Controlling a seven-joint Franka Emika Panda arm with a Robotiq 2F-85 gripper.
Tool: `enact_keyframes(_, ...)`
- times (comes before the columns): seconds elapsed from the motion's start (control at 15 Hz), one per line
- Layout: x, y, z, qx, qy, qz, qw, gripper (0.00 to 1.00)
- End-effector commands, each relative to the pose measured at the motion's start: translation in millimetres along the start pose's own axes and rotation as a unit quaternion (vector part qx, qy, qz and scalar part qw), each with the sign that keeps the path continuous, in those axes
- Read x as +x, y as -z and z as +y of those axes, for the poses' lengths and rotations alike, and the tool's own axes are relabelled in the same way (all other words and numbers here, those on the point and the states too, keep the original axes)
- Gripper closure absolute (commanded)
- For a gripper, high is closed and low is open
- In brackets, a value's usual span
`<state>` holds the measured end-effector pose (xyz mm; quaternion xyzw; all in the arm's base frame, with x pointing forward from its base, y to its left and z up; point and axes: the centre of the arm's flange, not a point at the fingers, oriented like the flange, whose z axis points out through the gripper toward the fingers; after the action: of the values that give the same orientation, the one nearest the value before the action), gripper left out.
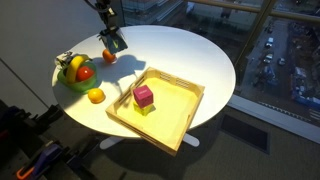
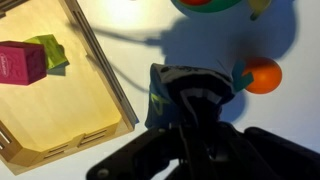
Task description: Move a black and white cube from the table to the tray
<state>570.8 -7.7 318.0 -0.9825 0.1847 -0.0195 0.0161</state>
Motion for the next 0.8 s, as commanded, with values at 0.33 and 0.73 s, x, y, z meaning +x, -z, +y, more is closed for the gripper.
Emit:
enact_keyframes(0.33, 22, 18, 25, 0.006, -0.033, 0.014, 0.9993, 0.95)
enact_keyframes(0.73, 43, 36, 72, 0.012, -0.082, 0.022, 0.9963, 0.95)
